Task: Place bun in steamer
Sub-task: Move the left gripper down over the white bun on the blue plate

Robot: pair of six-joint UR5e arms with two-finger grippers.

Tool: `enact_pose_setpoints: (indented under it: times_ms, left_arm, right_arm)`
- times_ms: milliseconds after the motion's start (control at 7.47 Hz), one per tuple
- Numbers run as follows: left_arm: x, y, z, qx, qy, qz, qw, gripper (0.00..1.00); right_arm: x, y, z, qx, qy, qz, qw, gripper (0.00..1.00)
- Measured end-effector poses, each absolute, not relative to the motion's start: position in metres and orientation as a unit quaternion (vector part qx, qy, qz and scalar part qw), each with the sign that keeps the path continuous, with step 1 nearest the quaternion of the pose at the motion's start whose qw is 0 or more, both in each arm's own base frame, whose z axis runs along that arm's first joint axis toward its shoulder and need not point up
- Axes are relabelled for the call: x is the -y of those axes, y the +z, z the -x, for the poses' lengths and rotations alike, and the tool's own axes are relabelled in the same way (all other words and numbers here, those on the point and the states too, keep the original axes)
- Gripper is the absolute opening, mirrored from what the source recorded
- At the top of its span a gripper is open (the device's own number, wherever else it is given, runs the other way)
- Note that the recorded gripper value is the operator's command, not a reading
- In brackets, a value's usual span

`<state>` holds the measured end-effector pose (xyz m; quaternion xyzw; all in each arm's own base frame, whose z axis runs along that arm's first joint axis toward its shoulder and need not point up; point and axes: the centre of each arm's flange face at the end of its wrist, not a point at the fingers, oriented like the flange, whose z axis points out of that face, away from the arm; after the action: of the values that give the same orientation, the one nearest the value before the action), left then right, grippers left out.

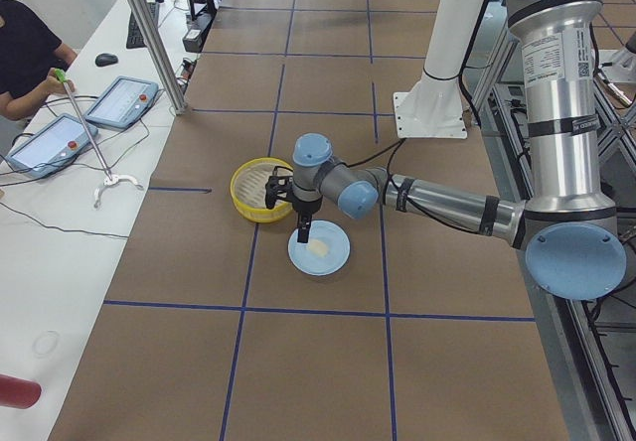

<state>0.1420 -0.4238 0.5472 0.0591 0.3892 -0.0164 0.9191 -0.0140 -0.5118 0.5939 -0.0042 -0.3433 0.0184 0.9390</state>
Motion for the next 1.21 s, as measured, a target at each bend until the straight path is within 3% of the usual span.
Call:
enact_pose_setpoints:
  times_ms: [402,1205]
  left_arm:
    - [0.407,0.6,-0.177,-0.397,-0.022,-0.058,0.916,1.0]
    - [0.4,0.613,-0.217,-0.399,-0.024,-0.056,0.915,0.99]
  right_arm:
    - [0.512,0.594,0.014,0.343,0.018,0.004,0.939,1.0]
    - [0.512,0.594,0.014,0.343,0.018,0.004,0.939,1.0]
